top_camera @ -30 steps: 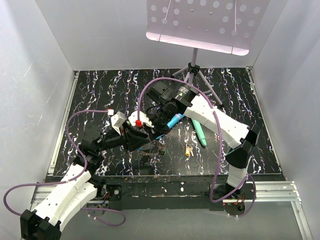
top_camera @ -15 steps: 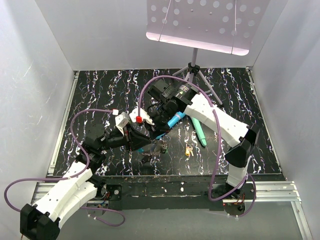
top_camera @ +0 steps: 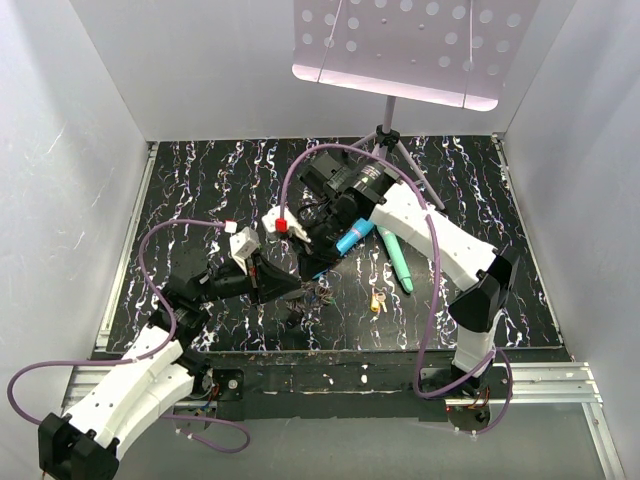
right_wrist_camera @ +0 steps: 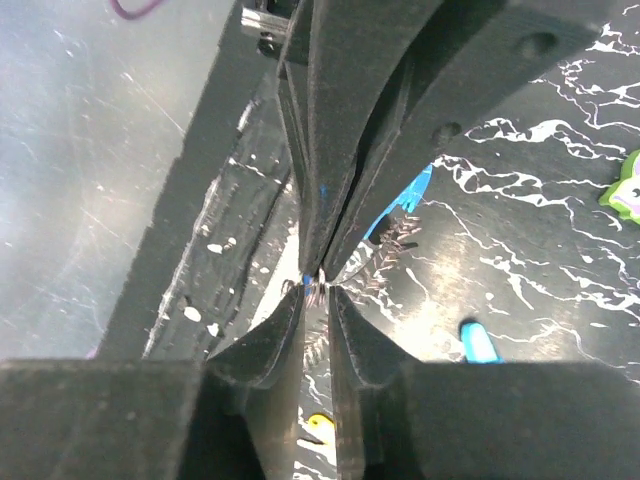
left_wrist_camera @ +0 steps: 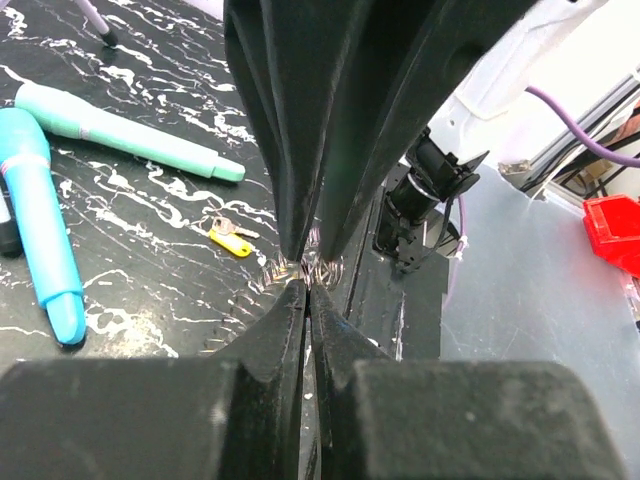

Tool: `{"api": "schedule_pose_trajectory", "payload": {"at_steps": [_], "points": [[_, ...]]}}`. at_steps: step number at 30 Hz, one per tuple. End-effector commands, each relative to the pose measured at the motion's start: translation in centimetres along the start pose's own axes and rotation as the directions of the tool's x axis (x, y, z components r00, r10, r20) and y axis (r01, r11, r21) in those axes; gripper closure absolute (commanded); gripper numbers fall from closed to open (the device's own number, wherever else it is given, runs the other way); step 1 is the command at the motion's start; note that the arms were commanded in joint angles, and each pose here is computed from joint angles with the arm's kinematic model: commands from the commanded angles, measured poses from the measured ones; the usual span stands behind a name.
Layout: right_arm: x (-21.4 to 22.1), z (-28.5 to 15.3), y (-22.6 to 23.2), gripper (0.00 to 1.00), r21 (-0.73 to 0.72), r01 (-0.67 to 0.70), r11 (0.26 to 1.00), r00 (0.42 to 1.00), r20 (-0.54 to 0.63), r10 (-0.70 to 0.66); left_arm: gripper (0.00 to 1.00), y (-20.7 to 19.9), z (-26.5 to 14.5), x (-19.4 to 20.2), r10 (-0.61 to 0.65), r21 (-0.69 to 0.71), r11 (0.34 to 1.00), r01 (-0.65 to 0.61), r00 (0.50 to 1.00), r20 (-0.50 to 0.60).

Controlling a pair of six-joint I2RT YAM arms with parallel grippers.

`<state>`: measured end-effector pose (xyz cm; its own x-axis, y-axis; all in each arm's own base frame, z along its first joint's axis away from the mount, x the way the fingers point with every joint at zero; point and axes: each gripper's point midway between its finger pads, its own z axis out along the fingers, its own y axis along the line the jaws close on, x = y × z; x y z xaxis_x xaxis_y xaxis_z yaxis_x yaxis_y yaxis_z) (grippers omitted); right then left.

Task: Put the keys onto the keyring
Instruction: Adjust the keyring.

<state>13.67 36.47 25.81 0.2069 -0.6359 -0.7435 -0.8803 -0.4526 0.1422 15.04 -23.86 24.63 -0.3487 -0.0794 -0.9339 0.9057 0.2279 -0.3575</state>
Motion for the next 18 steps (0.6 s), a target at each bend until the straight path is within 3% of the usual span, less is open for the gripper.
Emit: {"api": "schedule_pose_trajectory", "payload": {"at_steps": [1,8,18], "points": [[-2.8,-2.2,1.5,0.71,-0.073,-0.036,0.997,0.983,0.179,0.048,1.00,-0.9,-0.6,-0.7,0.053,0.007,0.999,-0.053,0.999,-0.008],[-3.4,-3.2,2.6,0.59,-0.153,-0.036,0.988,0.940,0.329,0.086,1.00,-2.2,-1.1,-1.2,0.100,0.050,0.994,-0.100,0.995,-0.008],[-2.8,-1.4,1.3,0.60,-0.151,-0.053,0.987,0.915,0.389,0.108,1.00,-3.2,-1.3,-1.9,0.103,0.081,0.991,-0.104,0.995,0.016]]}}
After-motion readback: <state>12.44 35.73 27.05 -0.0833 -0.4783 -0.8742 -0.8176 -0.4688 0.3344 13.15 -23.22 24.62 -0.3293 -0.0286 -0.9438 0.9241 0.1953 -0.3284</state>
